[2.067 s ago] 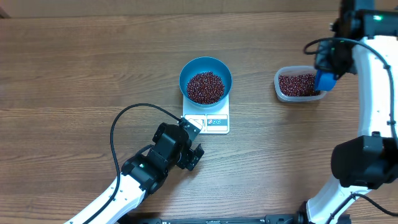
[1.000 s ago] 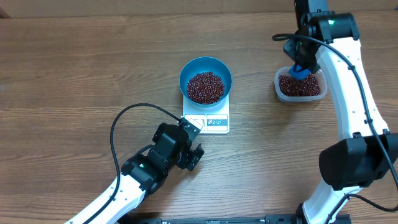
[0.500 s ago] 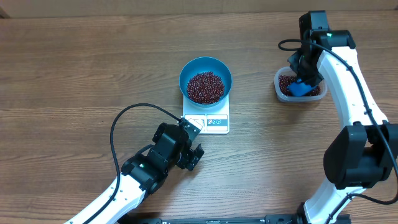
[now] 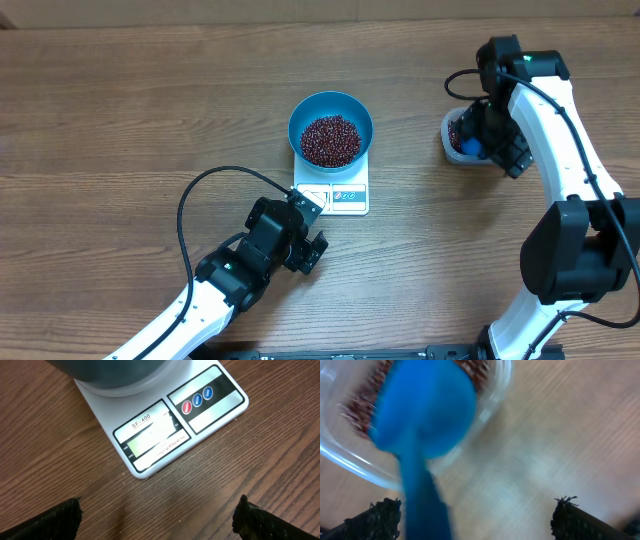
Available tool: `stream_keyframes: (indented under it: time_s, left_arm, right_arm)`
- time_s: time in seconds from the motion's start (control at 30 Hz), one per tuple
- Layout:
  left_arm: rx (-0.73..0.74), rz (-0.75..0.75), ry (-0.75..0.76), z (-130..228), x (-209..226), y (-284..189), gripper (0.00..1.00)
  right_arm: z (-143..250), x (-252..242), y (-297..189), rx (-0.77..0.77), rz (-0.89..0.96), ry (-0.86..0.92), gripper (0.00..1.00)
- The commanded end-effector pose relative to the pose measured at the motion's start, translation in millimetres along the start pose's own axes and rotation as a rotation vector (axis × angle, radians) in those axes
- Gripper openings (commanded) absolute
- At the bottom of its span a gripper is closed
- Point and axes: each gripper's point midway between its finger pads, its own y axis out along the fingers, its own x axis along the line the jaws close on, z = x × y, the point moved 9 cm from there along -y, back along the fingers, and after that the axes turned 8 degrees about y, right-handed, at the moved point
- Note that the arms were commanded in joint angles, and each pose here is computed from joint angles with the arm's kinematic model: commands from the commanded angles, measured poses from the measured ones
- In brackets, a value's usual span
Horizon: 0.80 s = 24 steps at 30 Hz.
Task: Scoop item into bowl and weigh 150g on scale
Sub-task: 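Lower the blue scoop into the tub and set it down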
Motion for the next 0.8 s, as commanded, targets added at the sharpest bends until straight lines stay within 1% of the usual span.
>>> stream_keyframes:
  time_s: [0.0, 0.1, 0.2, 0.27, 0.3, 0.37, 0.43, 0.5, 0.63, 0.7, 0.77]
  left_arm:
    - [-0.022, -0.015, -0.012, -9, 3, -2, 1.00]
    - [-0.022, -0.015, -0.012, -9, 3, -2, 1.00]
    - [-0.022, -0.015, -0.012, -9, 3, -2, 1.00]
    - [-0.022, -0.015, -0.012, -9, 3, -2, 1.00]
    - [-0.022, -0.015, -0.012, -9, 3, -2, 1.00]
    - [-0.022, -0.015, -0.012, -9, 3, -2, 1.00]
    - [-0.023, -0.015, -0.012, -9, 3, -2, 1.00]
    - [-0.022, -0.015, -0.012, -9, 3, -2, 1.00]
    - [-0.022, -0.015, -0.012, -9, 3, -2, 1.00]
    - [-0.023, -0.015, -0.012, -9, 3, -2, 1.00]
    - [-0.022, -0.015, -0.012, -9, 3, -2, 1.00]
  right_arm:
    - [4, -13, -9, 0.014, 0.026, -0.054, 0.99]
    - [8, -18, -9, 0.038, 0.061, -0.062, 1.00]
    - [7, -15, -9, 0.026, 0.042, -0.061, 1.00]
    - [5, -5, -9, 0.030, -0.029, -0.050, 1.00]
    - [4, 7, -10, 0.049, -0.127, -0.041, 1.00]
    - [2, 19, -12, 0.057, -0.218, -0.035, 1.00]
    - [-4, 28, -14, 0.027, -0.282, -0.025, 1.00]
    - [-14, 33, -16, -0.044, -0.312, 0.002, 1.00]
    - [-33, 27, -15, -0.140, -0.281, 0.072, 1.00]
    - [-41, 19, -13, -0.166, -0.246, 0.100, 1.00]
    - [-45, 10, -10, -0.155, -0.211, 0.116, 1.00]
